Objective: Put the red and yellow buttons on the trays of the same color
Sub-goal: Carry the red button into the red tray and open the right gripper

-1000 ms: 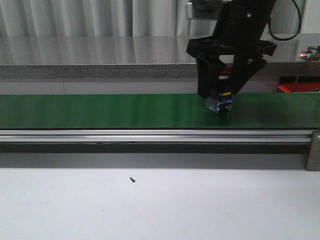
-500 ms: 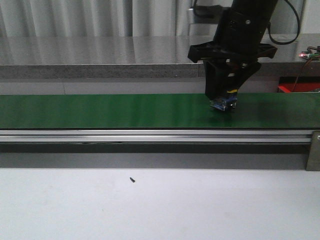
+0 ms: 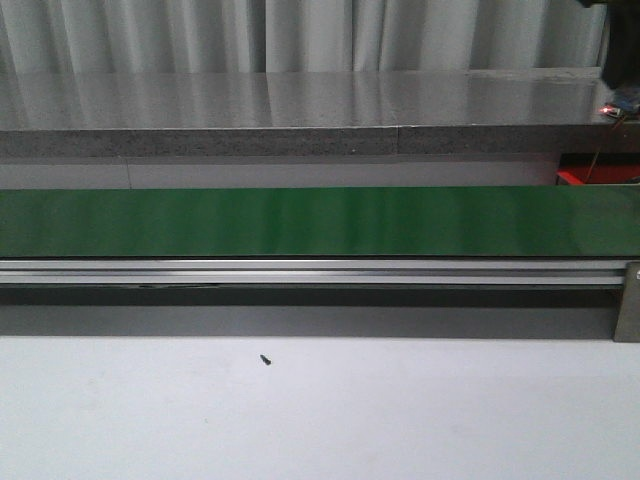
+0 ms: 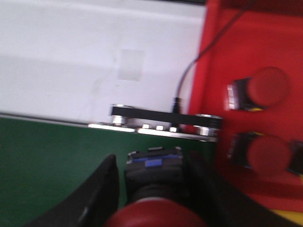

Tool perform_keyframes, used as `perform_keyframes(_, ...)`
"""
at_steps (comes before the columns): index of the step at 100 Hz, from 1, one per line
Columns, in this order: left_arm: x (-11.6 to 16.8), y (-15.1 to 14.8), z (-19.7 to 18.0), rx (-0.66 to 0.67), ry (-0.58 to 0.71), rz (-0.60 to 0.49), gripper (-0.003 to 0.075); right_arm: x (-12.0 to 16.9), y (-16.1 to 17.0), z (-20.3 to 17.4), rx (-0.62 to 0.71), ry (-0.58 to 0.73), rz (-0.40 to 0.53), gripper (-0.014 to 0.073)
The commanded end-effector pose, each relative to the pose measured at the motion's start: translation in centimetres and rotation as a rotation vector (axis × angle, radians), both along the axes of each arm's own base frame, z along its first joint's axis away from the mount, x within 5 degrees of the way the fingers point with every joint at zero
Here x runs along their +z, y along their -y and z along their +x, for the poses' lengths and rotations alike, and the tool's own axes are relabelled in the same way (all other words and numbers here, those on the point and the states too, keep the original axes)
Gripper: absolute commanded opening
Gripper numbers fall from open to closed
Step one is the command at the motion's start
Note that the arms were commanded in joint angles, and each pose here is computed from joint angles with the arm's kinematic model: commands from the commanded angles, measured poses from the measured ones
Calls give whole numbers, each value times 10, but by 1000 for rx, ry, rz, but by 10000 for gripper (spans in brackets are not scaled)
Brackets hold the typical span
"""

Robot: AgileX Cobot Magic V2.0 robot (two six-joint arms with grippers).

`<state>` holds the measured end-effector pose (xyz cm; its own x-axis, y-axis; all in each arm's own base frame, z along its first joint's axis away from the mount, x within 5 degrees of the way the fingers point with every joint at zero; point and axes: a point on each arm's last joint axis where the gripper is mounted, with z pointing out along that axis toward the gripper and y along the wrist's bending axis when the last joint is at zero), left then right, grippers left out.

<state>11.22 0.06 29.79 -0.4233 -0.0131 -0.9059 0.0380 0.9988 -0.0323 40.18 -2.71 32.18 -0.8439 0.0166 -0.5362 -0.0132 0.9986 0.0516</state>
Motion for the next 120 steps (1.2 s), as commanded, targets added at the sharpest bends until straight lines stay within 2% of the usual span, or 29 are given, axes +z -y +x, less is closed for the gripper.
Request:
perform_keyframes(1, 14, -1, 3, 21, 92, -8, -20, 36, 29, -10, -78, 122, -17, 155)
perform_keyframes(19, 14, -1, 3, 21, 92, -8, -20, 35, 81, -16, -211, 151, -27, 155)
perform_keyframes(33, 14, -1, 3, 21, 92, -8, -20, 26, 105, -12, -274, 179, -14, 155)
perform_keyframes(57, 14, -1, 3, 21, 92, -8, -20, -7, 115, 15, -294, 151, 36, 155)
perform_keyframes(92, 14, -1, 3, 21, 92, -8, -20, -43, 130, 55, -286, 92, 49, 155)
perform_keyframes(120, 14, -1, 3, 21, 92, -8, -20, -71, 136, 69, -291, 66, 45, 155)
